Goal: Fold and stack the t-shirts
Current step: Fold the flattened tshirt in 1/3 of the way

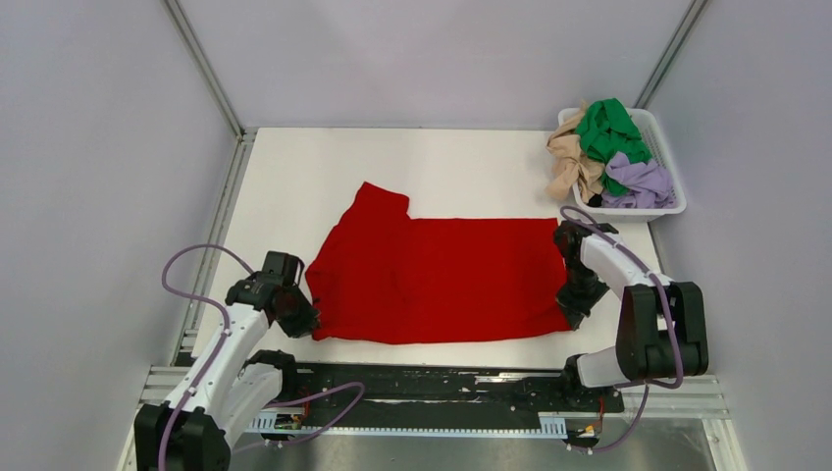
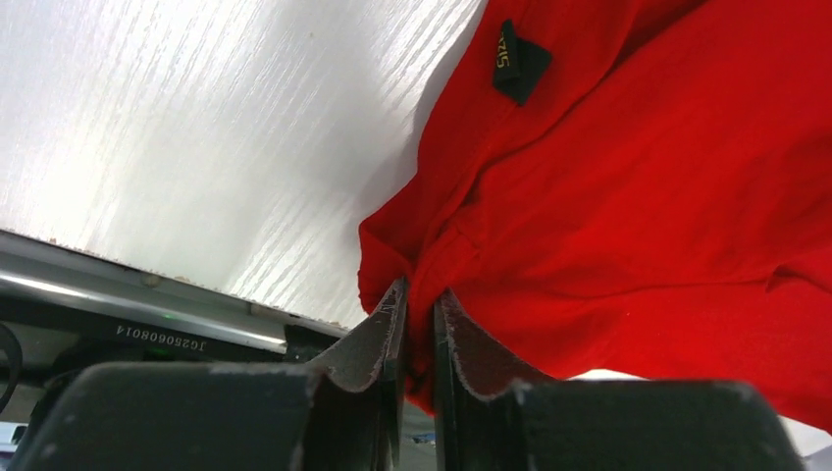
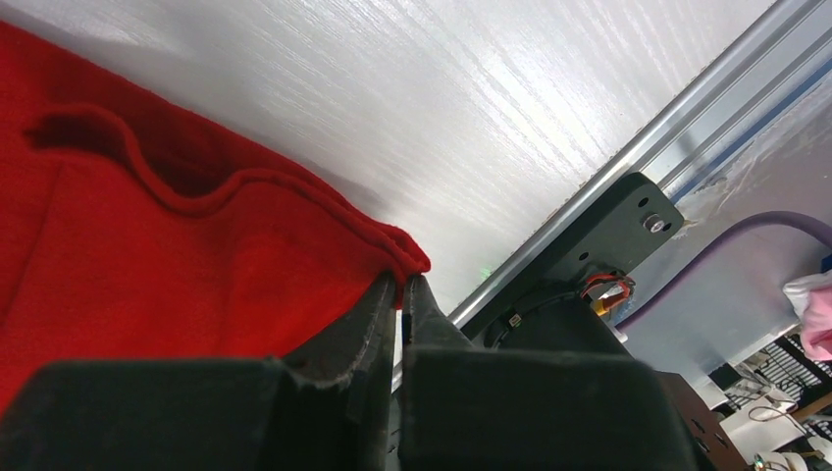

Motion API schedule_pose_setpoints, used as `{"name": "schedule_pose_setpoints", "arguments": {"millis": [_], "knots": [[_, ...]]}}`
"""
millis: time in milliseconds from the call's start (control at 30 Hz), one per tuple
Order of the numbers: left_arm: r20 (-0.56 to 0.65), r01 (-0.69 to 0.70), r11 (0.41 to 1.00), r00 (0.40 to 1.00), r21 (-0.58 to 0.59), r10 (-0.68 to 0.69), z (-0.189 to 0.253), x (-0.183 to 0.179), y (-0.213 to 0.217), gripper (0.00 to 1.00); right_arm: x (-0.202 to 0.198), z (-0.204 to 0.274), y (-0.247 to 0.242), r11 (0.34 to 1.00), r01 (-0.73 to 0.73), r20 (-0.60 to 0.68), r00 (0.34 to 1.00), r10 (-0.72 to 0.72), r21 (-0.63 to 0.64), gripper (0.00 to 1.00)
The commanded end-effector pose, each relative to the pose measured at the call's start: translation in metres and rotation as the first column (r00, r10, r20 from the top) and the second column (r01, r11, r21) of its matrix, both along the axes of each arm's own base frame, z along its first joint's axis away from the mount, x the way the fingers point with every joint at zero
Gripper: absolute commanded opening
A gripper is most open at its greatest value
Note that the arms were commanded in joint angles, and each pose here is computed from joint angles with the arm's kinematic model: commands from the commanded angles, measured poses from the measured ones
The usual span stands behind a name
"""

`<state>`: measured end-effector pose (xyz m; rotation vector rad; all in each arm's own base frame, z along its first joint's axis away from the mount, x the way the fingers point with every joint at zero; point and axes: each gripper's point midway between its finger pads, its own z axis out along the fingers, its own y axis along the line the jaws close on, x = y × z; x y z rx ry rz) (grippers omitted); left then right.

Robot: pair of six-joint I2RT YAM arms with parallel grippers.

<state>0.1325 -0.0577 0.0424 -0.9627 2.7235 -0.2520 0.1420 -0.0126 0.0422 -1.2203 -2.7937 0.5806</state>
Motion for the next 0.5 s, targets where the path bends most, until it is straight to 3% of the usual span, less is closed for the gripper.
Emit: {"name": "schedule_pose_setpoints", "arguments": {"millis": [0, 167, 200, 267, 333, 467], "knots": [[-0.03, -0.032, 0.999, 0.999, 0.03, 0.033, 0.001, -0.008, 0.005, 0.23, -0.004, 0.009, 0.001, 1.0, 0.013, 0.02, 1.0, -0.013, -0.001, 0.04], [0.009, -0.043, 0.999, 0.999, 0.02, 0.043, 0.009, -0.005, 0.004, 0.43, -0.007, 0.016, 0.009, 0.999, 0.03, 0.04, 0.999, -0.032, 0.042, 0.05], [0.019, -0.044, 0.999, 0.999, 0.018, 0.044, 0.012, -0.003, 0.004, 0.52, -0.007, 0.017, 0.012, 0.998, 0.033, 0.048, 0.998, -0.035, 0.054, 0.05], [0.056, -0.044, 0.999, 0.998, 0.01, 0.044, 0.02, 0.003, 0.003, 0.92, -0.011, 0.02, 0.014, 0.997, 0.033, 0.052, 0.998, -0.037, 0.071, 0.05], [0.109, -0.041, 0.999, 0.993, -0.014, 0.042, 0.029, 0.01, -0.001, 0.99, -0.015, 0.023, 0.016, 0.996, 0.038, 0.053, 0.998, -0.042, 0.08, 0.09], [0.239, -0.026, 0.998, 0.97, -0.055, 0.039, 0.053, 0.033, -0.007, 1.0, -0.021, 0.028, 0.015, 0.996, 0.052, 0.06, 0.997, -0.057, 0.071, 0.11]]}}
